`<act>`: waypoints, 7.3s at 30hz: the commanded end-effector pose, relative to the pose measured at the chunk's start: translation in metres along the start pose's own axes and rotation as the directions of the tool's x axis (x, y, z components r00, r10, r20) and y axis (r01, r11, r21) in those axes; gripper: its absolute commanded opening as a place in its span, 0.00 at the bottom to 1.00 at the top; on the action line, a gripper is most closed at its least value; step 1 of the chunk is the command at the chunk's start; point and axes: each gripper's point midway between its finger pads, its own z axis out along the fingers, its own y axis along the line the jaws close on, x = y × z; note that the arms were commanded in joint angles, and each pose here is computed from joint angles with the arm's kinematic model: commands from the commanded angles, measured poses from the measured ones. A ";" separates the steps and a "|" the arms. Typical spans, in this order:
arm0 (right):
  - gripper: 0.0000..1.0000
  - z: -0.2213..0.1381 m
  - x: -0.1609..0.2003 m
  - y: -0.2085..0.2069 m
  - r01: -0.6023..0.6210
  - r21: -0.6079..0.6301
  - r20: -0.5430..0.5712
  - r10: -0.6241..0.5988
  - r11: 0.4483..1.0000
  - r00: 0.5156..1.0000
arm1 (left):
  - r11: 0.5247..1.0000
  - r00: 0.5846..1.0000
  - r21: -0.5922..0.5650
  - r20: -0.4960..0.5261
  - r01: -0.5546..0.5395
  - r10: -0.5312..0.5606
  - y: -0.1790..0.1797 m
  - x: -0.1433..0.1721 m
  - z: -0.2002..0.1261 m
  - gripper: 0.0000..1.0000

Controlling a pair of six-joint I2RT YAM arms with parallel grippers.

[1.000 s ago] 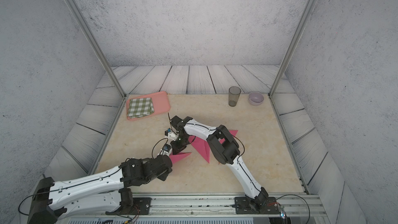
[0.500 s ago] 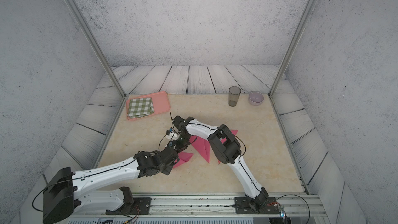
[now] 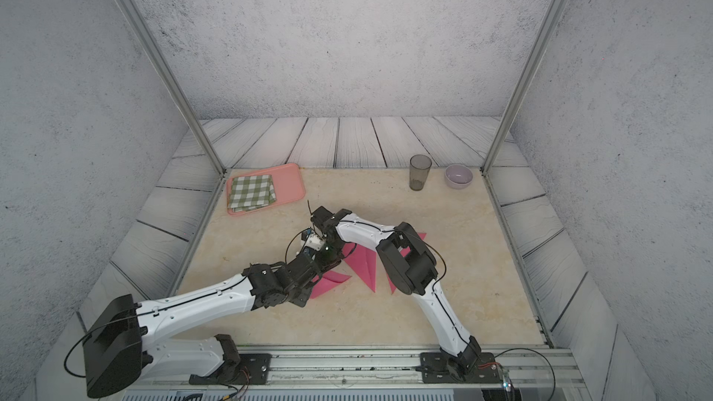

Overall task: Fold the square paper diagonally
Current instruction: Fold the paper at the center of the board.

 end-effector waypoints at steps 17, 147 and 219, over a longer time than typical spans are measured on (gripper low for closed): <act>0.62 -0.101 -0.019 0.015 0.025 0.170 0.405 -0.093 0.985 0.910 | 0.998 0.999 0.060 -0.019 0.031 -0.030 0.001 0.015 -0.013 0.00; 0.10 -0.022 0.093 0.091 0.223 -0.196 0.214 -0.181 0.955 0.960 | 0.914 0.878 0.019 0.272 0.405 -0.395 0.063 -0.010 -0.040 0.69; 0.05 -0.050 0.092 0.037 -0.121 -0.374 0.121 0.178 0.920 0.977 | 0.925 0.897 0.205 0.249 0.319 -0.364 0.053 -0.007 -0.059 0.75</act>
